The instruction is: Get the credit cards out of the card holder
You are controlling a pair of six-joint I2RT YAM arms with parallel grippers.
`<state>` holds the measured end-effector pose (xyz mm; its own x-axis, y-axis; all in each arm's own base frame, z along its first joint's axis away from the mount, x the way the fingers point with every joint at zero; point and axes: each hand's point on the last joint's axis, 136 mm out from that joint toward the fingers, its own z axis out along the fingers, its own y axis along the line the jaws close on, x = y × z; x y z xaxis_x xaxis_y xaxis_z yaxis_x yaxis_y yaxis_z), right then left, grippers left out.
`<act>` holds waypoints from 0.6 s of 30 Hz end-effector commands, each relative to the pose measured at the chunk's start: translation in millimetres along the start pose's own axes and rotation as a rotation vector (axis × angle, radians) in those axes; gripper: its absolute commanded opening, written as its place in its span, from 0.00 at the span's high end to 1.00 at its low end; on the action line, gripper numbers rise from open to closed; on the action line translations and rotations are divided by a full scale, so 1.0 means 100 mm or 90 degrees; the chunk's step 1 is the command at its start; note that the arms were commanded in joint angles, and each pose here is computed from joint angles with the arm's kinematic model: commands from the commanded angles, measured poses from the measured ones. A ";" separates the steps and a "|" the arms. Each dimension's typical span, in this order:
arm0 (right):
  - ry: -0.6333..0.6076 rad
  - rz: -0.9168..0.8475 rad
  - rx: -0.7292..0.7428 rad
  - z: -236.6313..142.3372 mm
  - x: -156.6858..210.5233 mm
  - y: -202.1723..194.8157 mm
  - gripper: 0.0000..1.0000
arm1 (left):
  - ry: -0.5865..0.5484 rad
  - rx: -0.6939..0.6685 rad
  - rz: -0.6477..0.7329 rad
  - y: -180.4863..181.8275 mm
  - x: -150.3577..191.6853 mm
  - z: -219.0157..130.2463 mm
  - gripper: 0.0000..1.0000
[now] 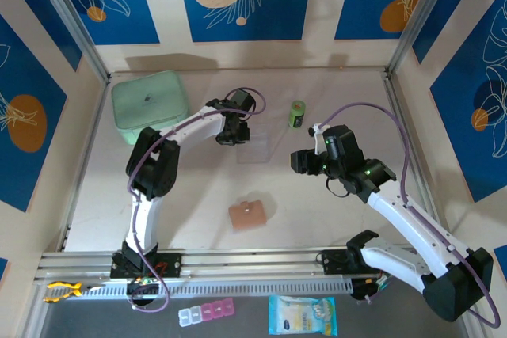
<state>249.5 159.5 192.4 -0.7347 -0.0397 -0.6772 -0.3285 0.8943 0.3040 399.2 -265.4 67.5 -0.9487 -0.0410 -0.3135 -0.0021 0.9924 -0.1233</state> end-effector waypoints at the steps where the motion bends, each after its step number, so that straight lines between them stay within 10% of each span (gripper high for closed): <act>1: 0.021 -0.027 -0.052 -0.01 0.05 0.16 0.36 | -0.020 0.026 0.000 -0.08 -0.02 -0.30 0.81; 18: 0.165 -0.610 -0.374 0.18 0.96 1.12 0.14 | -0.095 0.083 0.021 0.47 0.05 -1.04 0.67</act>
<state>173.8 249.1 144.2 -0.3692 -0.6796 -0.6339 -0.9202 0.3626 0.1473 366.6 -225.1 148.7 -0.8968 -0.0440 -0.4402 0.0587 0.9744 -0.2169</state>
